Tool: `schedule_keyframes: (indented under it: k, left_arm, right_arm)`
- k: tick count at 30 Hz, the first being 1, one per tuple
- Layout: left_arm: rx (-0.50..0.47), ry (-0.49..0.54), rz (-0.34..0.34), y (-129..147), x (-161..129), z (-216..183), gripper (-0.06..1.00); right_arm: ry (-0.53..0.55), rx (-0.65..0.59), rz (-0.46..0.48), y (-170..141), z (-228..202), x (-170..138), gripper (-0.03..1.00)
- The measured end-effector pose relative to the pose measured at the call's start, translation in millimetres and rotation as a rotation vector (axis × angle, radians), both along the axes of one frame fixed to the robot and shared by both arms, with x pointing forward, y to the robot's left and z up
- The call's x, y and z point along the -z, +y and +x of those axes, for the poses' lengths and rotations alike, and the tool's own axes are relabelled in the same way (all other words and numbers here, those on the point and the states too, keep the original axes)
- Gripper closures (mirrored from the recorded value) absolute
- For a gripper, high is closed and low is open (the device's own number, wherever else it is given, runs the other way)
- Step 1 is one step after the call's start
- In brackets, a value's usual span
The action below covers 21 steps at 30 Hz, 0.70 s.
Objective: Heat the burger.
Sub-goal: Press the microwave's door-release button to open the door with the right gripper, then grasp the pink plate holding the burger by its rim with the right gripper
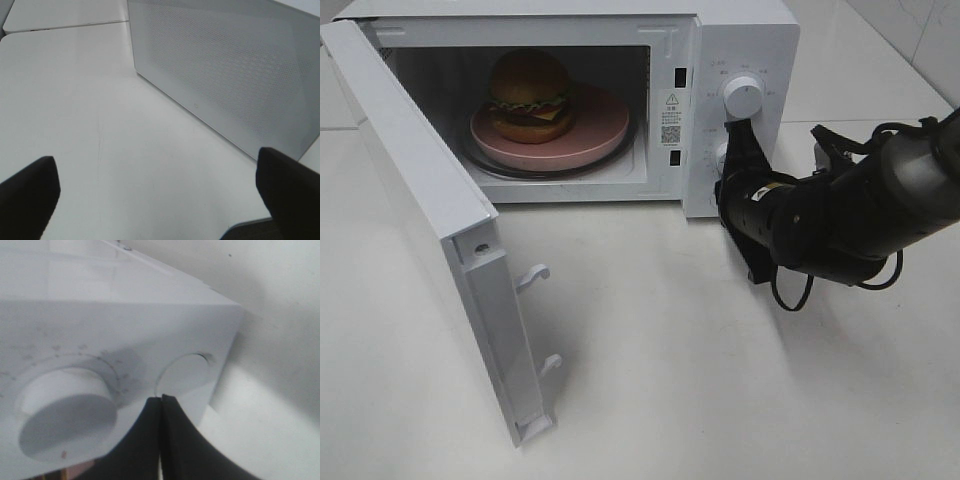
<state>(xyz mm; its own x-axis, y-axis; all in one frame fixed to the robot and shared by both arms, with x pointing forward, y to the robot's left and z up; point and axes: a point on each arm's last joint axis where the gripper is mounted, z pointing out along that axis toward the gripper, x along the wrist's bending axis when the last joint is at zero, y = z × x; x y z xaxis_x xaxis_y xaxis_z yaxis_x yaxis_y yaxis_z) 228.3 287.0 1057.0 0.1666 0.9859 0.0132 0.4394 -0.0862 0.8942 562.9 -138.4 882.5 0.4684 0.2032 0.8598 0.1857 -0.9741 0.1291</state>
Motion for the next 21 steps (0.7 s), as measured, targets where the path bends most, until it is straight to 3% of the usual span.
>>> schedule_keyframes:
  k: [5, 12, 13, 17, 18, 20, 21]
  left_arm:
    - [0.0, 0.0, 0.0, 0.0, 0.0, 0.0, -0.05]
    - [0.0, 0.0, 0.0, 0.0, 0.0, 0.0, -0.05]
    - [0.0, 0.0, 0.0, 0.0, 0.0, 0.0, -0.05]
    - [0.0, 0.0, 0.0, 0.0, 0.0, 0.0, -0.05]
    - [0.0, 0.0, 0.0, 0.0, 0.0, 0.0, -0.05]
    - [0.0, 0.0, 0.0, 0.0, 0.0, 0.0, -0.05]
    - [0.0, 0.0, 0.0, 0.0, 0.0, 0.0, -0.05]
  right_arm:
    - [0.094, -0.074, -0.064, -1.6, -11.9, 1.8, 0.96]
    - [0.139, -0.193, -0.171, -4.3, -25.6, -6.7, 0.96]
    - [0.148, -0.261, -0.225, -3.5, -28.9, -11.8, 0.96]
    - [0.149, -0.362, -0.3, -1.9, -33.4, -21.7, 0.95]
    - [0.152, -0.451, -0.366, -0.6, -37.2, -27.0, 0.95]
    - [0.156, -0.489, -0.389, 0.0, -39.3, -29.3, 0.95]
    - [0.154, -0.575, -0.45, 0.9, -43.4, -34.2, 0.95]
